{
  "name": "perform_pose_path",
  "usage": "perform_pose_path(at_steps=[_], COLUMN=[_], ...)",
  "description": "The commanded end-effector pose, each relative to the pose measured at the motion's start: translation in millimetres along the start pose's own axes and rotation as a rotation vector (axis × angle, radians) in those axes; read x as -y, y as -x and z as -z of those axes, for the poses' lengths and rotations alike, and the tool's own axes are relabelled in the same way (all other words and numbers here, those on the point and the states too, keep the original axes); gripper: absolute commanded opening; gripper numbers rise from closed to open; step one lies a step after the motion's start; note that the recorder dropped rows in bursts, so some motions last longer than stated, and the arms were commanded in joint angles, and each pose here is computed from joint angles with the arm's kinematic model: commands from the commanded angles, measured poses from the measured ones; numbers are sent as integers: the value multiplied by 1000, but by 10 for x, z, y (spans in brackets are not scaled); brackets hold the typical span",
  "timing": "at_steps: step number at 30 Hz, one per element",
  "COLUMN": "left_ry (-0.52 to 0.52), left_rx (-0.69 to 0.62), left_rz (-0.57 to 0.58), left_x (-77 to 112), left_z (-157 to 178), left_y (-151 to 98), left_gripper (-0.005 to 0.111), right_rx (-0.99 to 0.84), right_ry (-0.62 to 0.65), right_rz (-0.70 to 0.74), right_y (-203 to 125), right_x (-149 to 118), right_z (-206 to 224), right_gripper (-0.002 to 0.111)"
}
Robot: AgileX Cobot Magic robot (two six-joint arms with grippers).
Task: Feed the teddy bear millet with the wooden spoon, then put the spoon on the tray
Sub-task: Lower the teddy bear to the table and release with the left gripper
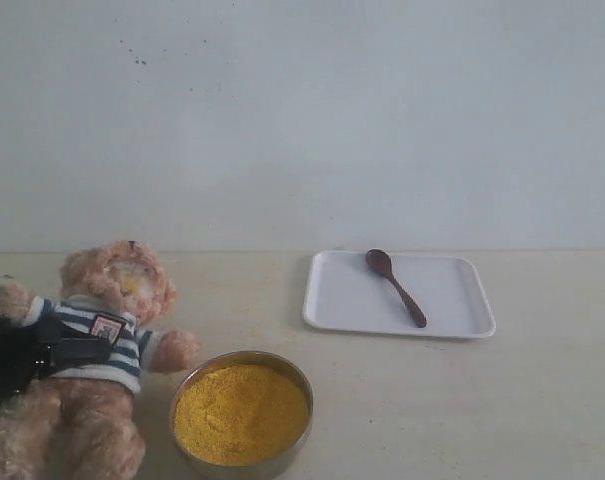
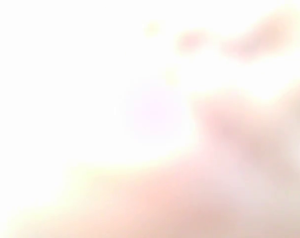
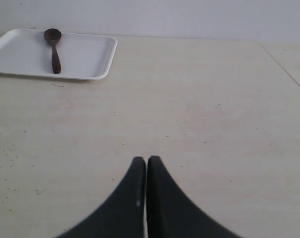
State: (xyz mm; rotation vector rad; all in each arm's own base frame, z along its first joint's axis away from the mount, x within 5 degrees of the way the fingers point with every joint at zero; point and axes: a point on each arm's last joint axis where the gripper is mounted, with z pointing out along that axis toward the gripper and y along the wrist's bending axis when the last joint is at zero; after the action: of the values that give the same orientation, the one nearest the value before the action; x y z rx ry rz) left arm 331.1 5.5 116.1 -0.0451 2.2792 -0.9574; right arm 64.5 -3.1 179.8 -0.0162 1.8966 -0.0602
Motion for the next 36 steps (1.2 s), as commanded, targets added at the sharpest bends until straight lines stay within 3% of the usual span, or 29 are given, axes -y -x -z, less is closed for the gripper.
perform_pose_path(at_steps=[1, 15, 17, 21, 23, 33, 36], left_ry=[-56, -21, -21, -18, -27, -21, 2], left_rx=[40, 30, 30, 29, 29, 72, 95], left_rz=[-64, -47, -5, 55, 60, 12, -105], left_x=[123, 72, 72, 68, 77, 85, 175], left_z=[54, 37, 37, 37, 37, 232, 445], left_y=[93, 74, 74, 73, 74, 180, 364], left_gripper=[66, 67, 74, 102, 109, 109, 109], right_rx=[8, 8, 8, 8, 8, 8, 8], right_ry=[-2, -2, -2, -2, -2, -2, -2], right_rz=[-2, -2, -2, -2, -2, -2, -2], right_y=[12, 12, 12, 12, 12, 12, 12], right_x=[1, 1, 1, 1, 1, 1, 1], right_z=[4, 4, 4, 4, 4, 4, 4], right_gripper=[0, 0, 0, 0, 0, 0, 0])
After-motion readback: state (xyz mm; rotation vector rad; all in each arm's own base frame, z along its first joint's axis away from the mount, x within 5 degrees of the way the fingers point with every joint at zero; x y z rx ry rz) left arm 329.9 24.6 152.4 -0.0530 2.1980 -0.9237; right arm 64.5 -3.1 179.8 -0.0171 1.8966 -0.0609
